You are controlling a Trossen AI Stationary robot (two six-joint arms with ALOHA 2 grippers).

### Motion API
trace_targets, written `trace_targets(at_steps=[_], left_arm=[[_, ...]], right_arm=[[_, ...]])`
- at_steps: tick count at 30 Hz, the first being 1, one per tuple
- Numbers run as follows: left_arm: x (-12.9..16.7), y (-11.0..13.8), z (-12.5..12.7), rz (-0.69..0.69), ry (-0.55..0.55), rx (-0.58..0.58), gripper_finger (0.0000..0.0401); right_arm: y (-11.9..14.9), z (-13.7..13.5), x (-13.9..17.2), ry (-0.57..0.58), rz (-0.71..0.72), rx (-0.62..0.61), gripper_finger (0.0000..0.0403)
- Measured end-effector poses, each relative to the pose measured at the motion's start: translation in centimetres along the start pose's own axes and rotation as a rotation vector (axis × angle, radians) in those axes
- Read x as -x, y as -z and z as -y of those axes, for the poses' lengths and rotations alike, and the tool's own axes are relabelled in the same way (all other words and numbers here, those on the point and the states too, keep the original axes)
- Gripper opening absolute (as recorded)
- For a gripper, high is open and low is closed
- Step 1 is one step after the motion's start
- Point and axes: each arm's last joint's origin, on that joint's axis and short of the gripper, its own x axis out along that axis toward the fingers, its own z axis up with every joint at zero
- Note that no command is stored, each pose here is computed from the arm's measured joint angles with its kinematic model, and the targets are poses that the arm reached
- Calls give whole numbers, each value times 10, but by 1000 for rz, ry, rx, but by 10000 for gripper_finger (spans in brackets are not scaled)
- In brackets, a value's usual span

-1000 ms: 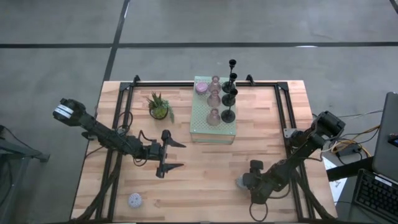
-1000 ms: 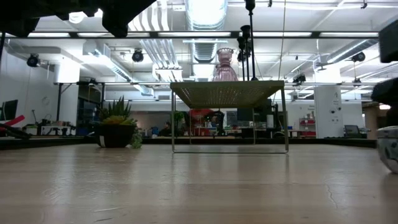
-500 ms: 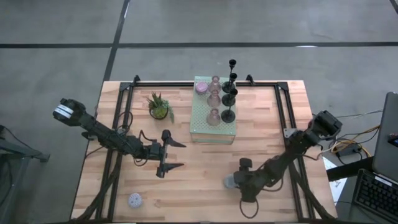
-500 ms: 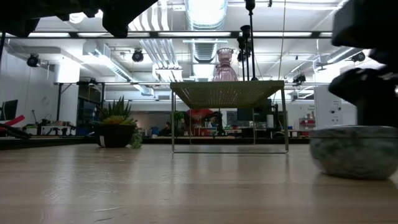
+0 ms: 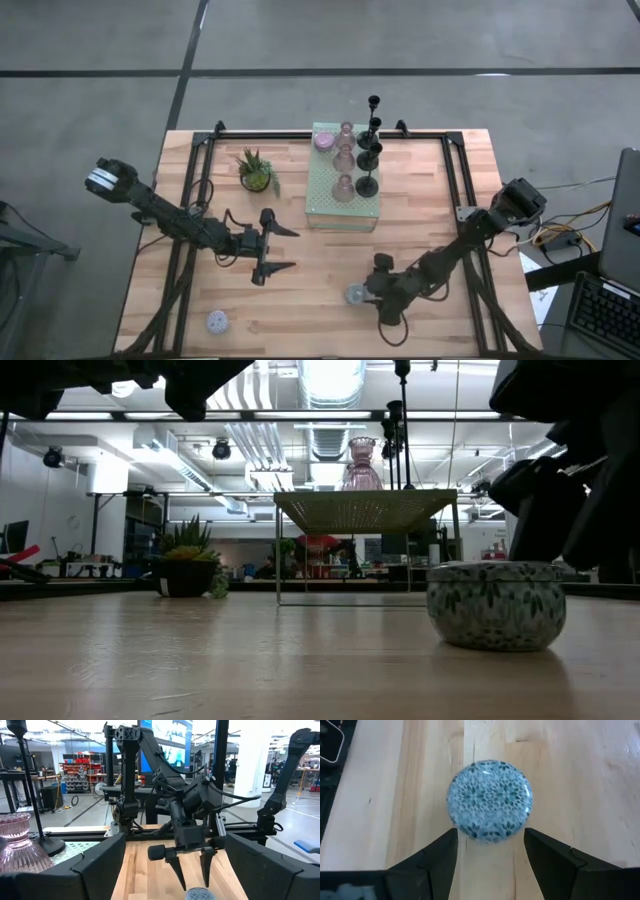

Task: Pick & Place candle stick holders
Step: Put the blue scented candle on the shelf

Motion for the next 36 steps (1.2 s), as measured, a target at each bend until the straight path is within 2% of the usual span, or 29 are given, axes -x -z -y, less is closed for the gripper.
trace_targets(at_steps=[8, 22, 36], left_arm=[[0, 2, 0, -15, -2, -4, 344], [-1, 2, -2, -23, -14, 9, 344], [0, 4, -2, -38, -18, 6, 344]], right_arm=[[2, -8, -25, 8, -55, 9, 221], [-31, -25, -71, 63, 1, 19, 221], [-81, -4, -83, 71, 132, -11, 221]])
